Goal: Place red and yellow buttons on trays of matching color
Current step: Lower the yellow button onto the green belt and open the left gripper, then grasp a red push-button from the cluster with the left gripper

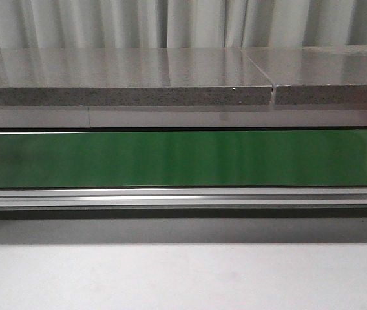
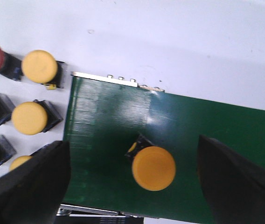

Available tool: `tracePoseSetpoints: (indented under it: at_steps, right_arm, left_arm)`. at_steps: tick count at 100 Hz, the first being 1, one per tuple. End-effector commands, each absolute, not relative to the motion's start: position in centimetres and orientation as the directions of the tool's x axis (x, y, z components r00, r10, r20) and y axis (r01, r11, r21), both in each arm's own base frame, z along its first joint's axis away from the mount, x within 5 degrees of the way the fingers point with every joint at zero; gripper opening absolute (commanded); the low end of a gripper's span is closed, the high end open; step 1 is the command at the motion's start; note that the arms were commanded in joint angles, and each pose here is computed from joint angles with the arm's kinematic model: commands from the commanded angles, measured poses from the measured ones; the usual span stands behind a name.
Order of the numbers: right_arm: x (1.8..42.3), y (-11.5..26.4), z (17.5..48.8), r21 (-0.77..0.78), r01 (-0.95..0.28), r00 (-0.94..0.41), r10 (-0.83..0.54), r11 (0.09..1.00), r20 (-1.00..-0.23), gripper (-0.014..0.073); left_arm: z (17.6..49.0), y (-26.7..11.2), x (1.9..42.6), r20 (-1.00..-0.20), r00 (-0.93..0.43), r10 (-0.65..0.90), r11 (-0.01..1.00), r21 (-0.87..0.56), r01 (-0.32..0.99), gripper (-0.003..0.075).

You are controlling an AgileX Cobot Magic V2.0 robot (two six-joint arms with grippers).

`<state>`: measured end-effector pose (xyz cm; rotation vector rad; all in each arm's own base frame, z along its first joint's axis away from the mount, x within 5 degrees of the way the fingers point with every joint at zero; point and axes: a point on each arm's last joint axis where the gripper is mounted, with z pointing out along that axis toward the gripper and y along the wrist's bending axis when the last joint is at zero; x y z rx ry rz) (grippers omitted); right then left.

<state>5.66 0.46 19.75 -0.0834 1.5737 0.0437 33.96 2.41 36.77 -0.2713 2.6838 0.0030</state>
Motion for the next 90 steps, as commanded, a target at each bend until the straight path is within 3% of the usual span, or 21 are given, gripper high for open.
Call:
tracePoseSetpoints:
  at_steps: [1,33,49,64,90]
  right_arm:
    - [5.5,0.4,21.1,-0.041,-0.068,0.107,-0.034,0.997,-0.994,-0.0066]
    - [5.5,0.4,21.1,-0.041,-0.068,0.107,-0.034,0.997,-0.994,-0.0066]
    - [5.5,0.4,21.1,-0.041,-0.068,0.107,-0.034,0.997,-0.994,-0.0066]
    - [5.5,0.4,21.1,-0.041,-0.068,0.107,-0.034,0.997,-0.994,-0.0066]
    - [5.5,0.4,21.1,-0.041,-0.068,0.107,-0.034,0.997,-0.994,-0.0066]
  left_arm:
    - [39.7,4.0,32.2,-0.502,-0.827,-0.254,0.963,-0.053,-0.264,0.0546]
    - [38.3,10.1,30.6,-0.434,-0.798,-0.419,0.896,-0.052,-0.441,0.0546]
    - [35.4,12.5,30.2,-0.346,-0.807,-0.478,0.867,-0.036,-0.498,0.0546]
    - [32.5,14.3,30.4,-0.258,-0.822,-0.507,0.854,-0.017,-0.521,0.0546]
    - [29.9,15.7,31.3,-0.185,-0.829,-0.528,0.844,-0.005,-0.536,0.0546]
